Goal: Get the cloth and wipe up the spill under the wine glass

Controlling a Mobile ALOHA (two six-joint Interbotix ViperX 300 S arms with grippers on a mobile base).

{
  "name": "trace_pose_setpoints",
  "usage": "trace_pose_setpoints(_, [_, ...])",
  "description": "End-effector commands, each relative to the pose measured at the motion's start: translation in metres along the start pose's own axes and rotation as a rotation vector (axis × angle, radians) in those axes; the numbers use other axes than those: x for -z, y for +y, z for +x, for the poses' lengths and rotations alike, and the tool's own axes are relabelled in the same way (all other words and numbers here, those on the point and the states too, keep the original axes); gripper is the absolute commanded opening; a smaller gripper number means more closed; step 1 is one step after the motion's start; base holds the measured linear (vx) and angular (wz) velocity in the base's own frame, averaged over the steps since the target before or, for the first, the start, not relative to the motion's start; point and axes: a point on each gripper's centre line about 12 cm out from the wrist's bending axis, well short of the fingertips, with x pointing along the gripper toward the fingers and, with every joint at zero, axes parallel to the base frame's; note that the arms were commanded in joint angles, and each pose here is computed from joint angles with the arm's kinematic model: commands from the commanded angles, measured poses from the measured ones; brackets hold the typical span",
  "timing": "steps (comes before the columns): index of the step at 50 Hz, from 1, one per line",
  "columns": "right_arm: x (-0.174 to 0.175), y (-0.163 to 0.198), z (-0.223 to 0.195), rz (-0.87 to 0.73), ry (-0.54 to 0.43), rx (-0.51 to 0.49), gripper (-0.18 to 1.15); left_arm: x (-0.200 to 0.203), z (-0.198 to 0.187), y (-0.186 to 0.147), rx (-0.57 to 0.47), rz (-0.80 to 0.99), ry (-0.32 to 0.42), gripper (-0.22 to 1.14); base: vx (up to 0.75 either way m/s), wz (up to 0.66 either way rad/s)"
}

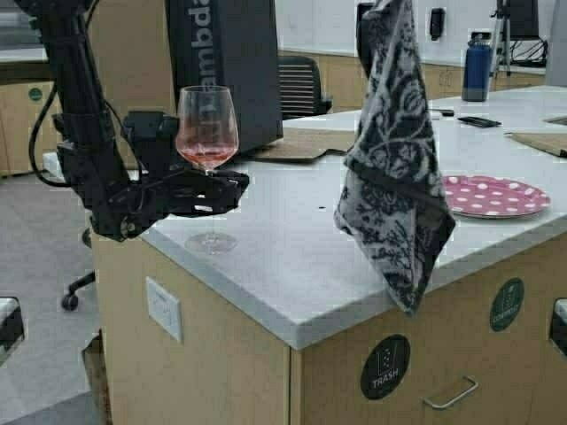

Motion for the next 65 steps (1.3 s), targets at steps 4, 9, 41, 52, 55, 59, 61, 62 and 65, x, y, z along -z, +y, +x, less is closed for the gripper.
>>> trace_pose_setpoints(4, [-0.033, -0.007, 0.036, 0.011, -0.11, 0.025, 0.06, -0.012, 0.008, -0.008, 0.023, 0.004, -0.036, 0.46, 0.01, 0.0])
trace_pose_setpoints(9, [-0.032, -0.01, 0.06, 0.011, -0.111, 0.035, 0.06, -0.017, 0.008, -0.008, 0.024, 0.004, -0.043, 0.26, 0.0, 0.0])
trace_pose_setpoints(41, [0.056, 0.007, 0.195, 0.01, -0.036, -0.006, 0.06, -0.166, 0.002, -0.019, 0.003, 0.085, -0.114, 0.16, 0.0, 0.0])
trace_pose_setpoints(52, [0.09, 0.03, 0.199, 0.008, 0.012, -0.047, 0.06, -0.234, 0.006, -0.016, -0.058, 0.115, -0.118, 0.16, 0.0, 0.0])
trace_pose_setpoints(55, [0.096, 0.041, 0.199, 0.011, 0.027, -0.067, 0.06, -0.253, 0.008, -0.016, -0.066, 0.124, -0.128, 0.16, 0.0, 0.0])
trace_pose_setpoints(59, [0.101, 0.056, 0.196, 0.024, 0.039, -0.094, 0.06, -0.275, 0.009, -0.016, -0.078, 0.136, -0.127, 0.16, 0.0, 0.0])
trace_pose_setpoints(61, [0.104, 0.064, 0.194, 0.031, 0.048, -0.108, 0.06, -0.285, 0.009, -0.016, -0.086, 0.141, -0.12, 0.16, 0.0, 0.0])
trace_pose_setpoints(62, [0.107, 0.068, 0.193, 0.032, 0.054, -0.115, 0.06, -0.29, 0.009, -0.016, -0.089, 0.144, -0.117, 0.16, 0.0, 0.0])
trace_pose_setpoints(65, [0.116, 0.079, 0.191, 0.038, 0.073, -0.135, 0.06, -0.304, 0.009, -0.017, -0.098, 0.153, -0.117, 0.16, 0.0, 0.0])
